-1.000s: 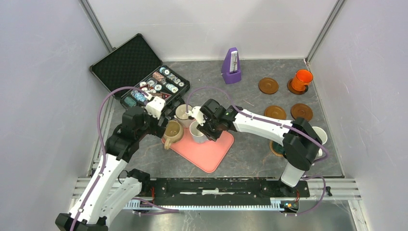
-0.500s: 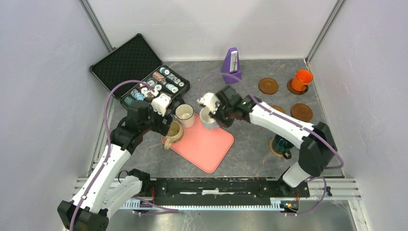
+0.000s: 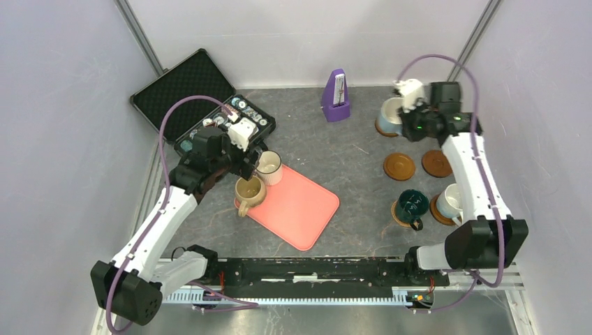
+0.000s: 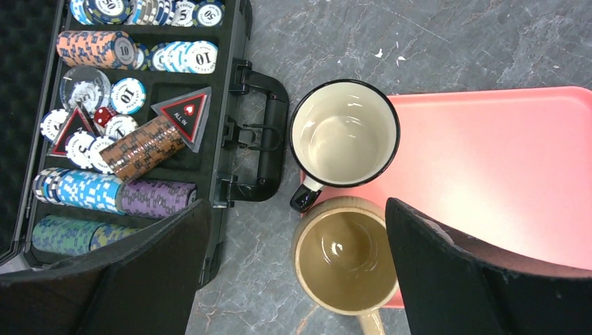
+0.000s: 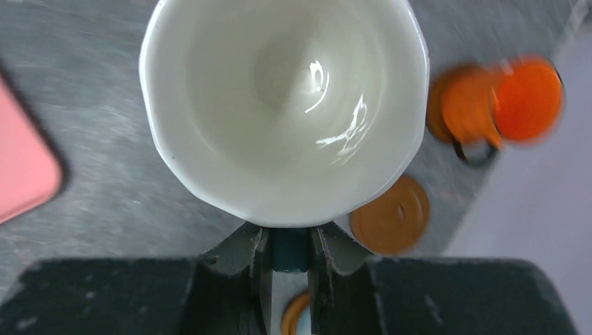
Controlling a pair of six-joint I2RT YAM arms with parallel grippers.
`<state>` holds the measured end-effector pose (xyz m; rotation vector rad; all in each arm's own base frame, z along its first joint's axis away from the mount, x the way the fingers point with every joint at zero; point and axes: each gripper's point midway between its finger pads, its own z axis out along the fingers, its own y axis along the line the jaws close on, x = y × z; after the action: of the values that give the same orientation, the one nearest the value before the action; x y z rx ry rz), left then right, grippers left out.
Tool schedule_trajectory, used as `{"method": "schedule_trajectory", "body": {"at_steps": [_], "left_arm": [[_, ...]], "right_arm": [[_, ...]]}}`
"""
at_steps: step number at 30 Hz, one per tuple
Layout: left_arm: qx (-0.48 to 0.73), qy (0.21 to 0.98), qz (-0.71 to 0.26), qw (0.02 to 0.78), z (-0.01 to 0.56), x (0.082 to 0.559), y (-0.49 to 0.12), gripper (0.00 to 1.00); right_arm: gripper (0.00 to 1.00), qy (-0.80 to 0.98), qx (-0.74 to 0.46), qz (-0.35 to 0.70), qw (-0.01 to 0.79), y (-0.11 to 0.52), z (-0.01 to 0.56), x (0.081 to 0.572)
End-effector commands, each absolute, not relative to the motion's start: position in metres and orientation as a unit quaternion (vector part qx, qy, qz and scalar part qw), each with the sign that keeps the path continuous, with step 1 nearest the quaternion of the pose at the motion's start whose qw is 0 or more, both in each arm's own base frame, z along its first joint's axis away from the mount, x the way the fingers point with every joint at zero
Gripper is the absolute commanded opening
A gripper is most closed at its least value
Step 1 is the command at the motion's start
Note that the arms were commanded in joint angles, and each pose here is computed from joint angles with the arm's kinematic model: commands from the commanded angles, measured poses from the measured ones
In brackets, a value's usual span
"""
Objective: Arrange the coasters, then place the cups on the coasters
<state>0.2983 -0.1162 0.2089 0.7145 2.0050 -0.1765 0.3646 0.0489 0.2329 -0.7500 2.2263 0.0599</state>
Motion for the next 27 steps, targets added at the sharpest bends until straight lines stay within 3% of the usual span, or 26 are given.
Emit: {"method": "schedule_trajectory", "body": {"at_steps": [1, 10, 27], "left_arm": [[0.287, 0.803, -0.096, 0.513, 0.229, 0.312, -0.129, 1.0], [0.291, 0.802, -0.098, 0.512, 0.223, 0.318, -0.133, 1.0], [0.257, 0.819, -0.071, 0.507, 0.23, 0.322, -0.12, 1.0]], "right_arm": [[0.0, 0.894, -0.197, 0.0, 0.403, -0.028, 0.243, 0.349], [0.0, 0.923, -0.084, -0.044, 0.372, -0.122, 0.204, 0.335], [0.0, 0.926, -0.054, -0.089, 0.362, -0.161, 0.145, 0.341]]}}
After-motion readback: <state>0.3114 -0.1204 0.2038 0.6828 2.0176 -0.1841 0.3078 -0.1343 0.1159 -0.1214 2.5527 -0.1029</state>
